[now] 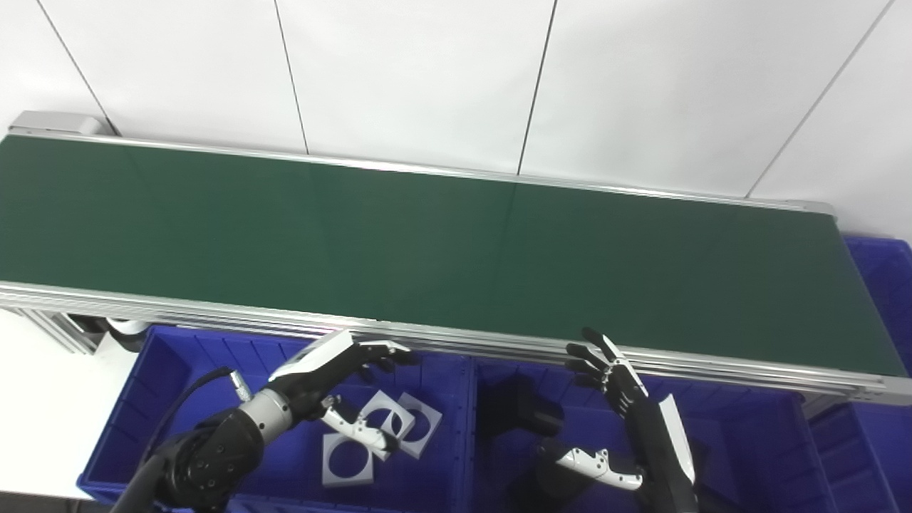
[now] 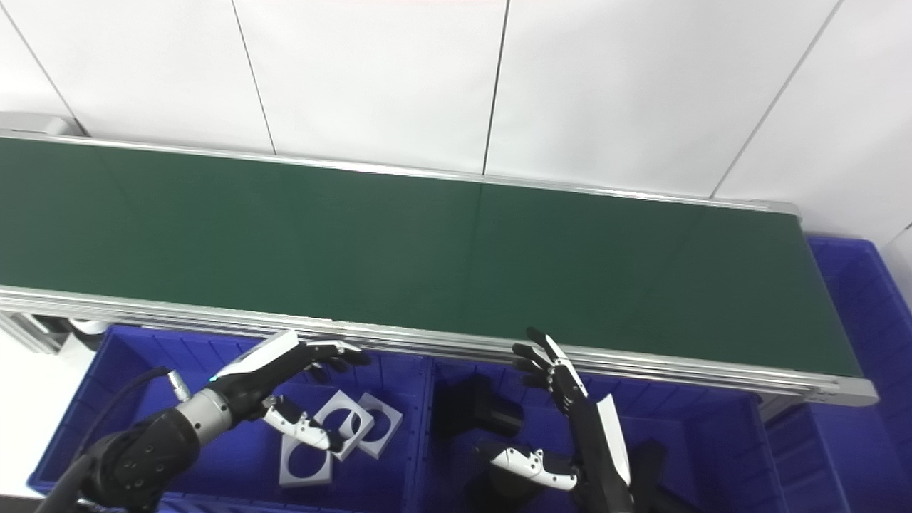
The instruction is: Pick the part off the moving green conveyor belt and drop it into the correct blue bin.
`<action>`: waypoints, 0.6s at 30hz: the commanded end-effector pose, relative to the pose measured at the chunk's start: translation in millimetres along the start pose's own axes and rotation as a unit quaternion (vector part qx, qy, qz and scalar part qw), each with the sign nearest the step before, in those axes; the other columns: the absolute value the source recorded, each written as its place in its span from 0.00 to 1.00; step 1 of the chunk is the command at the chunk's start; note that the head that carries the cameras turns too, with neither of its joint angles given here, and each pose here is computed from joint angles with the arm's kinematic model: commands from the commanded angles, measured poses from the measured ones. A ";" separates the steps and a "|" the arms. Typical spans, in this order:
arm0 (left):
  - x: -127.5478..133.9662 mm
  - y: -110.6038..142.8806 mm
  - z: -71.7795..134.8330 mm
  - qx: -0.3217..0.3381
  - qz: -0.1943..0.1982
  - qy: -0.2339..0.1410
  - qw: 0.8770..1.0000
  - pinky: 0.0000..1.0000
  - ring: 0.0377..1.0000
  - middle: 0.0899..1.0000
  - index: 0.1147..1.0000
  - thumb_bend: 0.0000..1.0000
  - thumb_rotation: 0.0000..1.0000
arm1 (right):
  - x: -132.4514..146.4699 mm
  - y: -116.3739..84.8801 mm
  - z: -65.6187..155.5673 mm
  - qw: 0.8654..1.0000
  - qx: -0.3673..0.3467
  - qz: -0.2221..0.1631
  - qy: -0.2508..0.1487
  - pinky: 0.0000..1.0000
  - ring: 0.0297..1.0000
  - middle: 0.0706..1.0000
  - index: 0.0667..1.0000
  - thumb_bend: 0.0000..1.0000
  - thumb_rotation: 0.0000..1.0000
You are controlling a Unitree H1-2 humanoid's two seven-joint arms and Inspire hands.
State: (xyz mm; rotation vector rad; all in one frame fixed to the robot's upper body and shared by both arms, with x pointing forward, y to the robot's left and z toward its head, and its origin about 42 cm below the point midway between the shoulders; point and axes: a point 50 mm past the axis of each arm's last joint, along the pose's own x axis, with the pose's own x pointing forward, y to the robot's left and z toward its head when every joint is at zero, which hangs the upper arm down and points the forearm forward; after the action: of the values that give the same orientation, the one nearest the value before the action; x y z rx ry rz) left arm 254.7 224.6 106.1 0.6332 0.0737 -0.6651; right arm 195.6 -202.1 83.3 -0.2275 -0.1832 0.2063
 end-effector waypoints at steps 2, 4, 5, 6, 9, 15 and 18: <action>-1.6 3.7 5.0 -0.041 0.030 -0.052 0.997 0.70 0.78 0.79 0.77 0.77 0.07 | 2.8 0.4 10.8 1.000 0.005 0.003 -0.016 0.75 0.78 0.82 0.91 0.80 0.34; -2.0 0.6 4.5 -0.068 0.037 -0.065 0.995 0.71 0.78 0.79 0.77 0.78 0.10 | 3.2 1.2 11.4 1.000 0.004 0.004 -0.013 0.74 0.78 0.82 0.91 0.80 0.34; -2.3 -0.5 4.1 -0.080 0.040 -0.070 0.994 0.72 0.78 0.78 0.76 0.78 0.07 | 3.4 1.5 11.7 1.000 0.004 0.005 -0.012 0.74 0.78 0.82 0.91 0.80 0.33; -3.1 -2.0 3.3 -0.096 0.042 -0.073 0.992 0.72 0.78 0.78 0.76 0.78 0.07 | 3.7 2.0 12.1 1.000 0.004 0.006 -0.011 0.74 0.78 0.82 0.91 0.80 0.33; -5.8 -6.0 1.5 -0.128 0.050 -0.081 0.987 0.74 0.79 0.79 0.77 0.79 0.06 | 4.2 2.9 12.0 1.000 0.006 0.009 -0.005 0.75 0.80 0.83 0.92 0.80 0.33; -12.8 -18.2 -0.3 -0.214 0.069 -0.101 0.969 0.75 0.80 0.82 0.82 0.79 0.04 | 5.2 5.3 13.2 1.000 0.006 0.013 0.006 0.75 0.80 0.84 0.92 0.82 0.33; -16.2 -21.2 -2.2 -0.241 0.071 -0.099 0.963 0.80 0.83 0.85 0.86 0.78 0.03 | 4.4 6.0 13.8 1.000 0.008 0.014 0.008 0.75 0.81 0.84 0.92 0.83 0.33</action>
State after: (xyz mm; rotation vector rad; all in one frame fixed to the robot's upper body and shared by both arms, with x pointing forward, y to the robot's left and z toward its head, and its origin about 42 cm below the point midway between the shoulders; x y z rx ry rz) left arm 227.5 219.5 88.9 0.1225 0.0487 -0.5517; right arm 194.7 -195.0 84.4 -0.2265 -0.1283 0.2377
